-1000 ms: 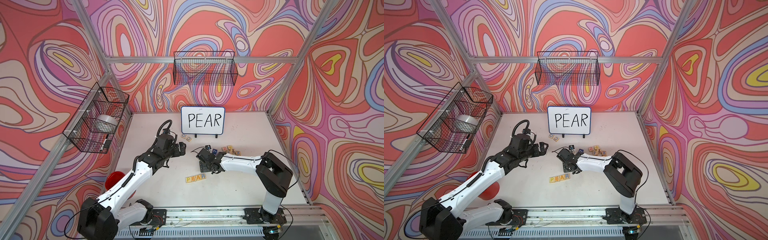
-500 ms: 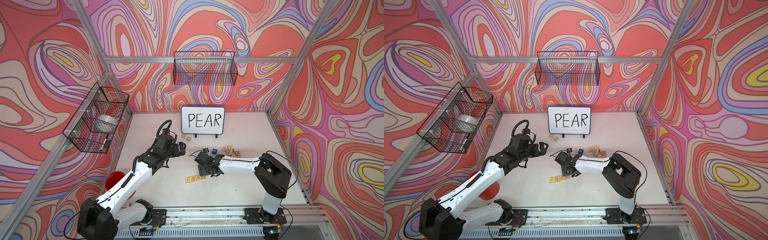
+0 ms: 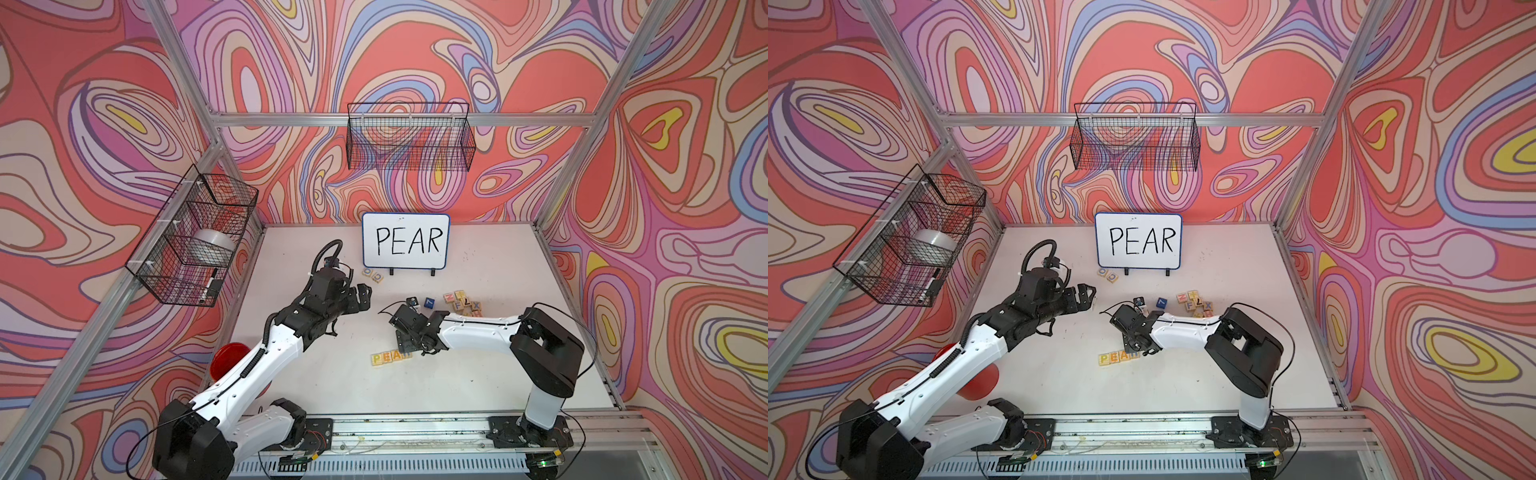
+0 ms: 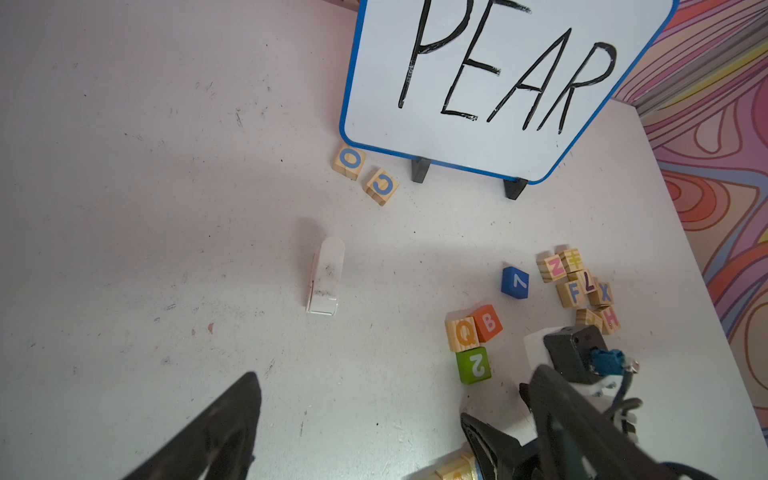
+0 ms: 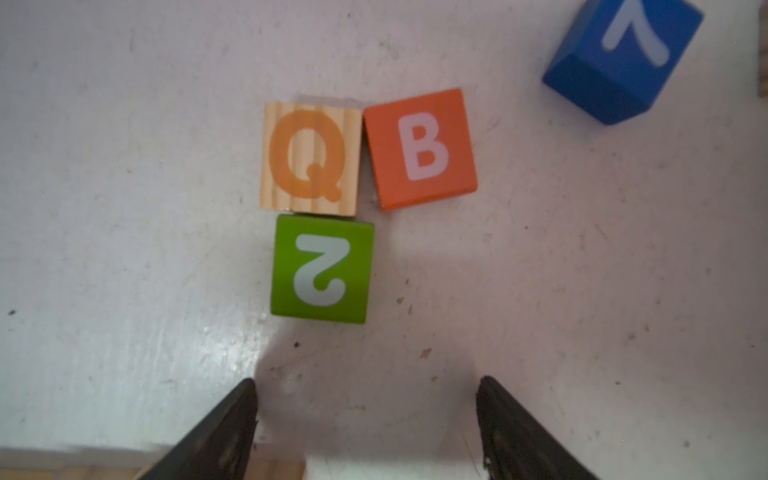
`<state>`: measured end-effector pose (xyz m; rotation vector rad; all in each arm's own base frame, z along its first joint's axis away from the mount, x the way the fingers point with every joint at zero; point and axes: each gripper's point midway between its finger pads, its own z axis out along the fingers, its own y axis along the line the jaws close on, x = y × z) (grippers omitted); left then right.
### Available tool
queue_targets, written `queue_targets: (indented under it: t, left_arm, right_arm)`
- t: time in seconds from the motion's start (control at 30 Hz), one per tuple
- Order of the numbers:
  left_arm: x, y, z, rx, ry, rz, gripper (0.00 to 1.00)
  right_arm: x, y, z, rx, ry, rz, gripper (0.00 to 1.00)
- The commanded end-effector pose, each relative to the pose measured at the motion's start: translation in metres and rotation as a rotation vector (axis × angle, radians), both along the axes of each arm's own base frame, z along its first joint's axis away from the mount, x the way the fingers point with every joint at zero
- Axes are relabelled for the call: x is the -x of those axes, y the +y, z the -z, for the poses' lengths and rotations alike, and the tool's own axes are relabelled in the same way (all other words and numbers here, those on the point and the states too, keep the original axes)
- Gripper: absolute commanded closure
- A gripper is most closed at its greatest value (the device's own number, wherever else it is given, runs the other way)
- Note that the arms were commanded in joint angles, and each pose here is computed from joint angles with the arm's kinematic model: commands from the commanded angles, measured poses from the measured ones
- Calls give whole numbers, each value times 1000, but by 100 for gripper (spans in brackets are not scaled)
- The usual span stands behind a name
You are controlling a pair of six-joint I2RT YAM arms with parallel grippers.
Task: Spell the uppercase word “pear” with letter blocks
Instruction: Move the letter block to the center of the board.
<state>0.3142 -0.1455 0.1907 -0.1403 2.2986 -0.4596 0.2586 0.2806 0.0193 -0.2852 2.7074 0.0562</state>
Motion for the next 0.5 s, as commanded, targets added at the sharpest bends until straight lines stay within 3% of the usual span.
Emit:
queue_targets:
  t: [0.0, 0.47]
  left_arm:
    - [2, 4, -2, -3, -3, -13, 4]
    - [1, 3, -2, 2, -3, -10, 4]
  right_arm:
    - [19, -17, 15, 66, 56, -5, 16]
    - [20, -20, 13, 73, 52, -4, 16]
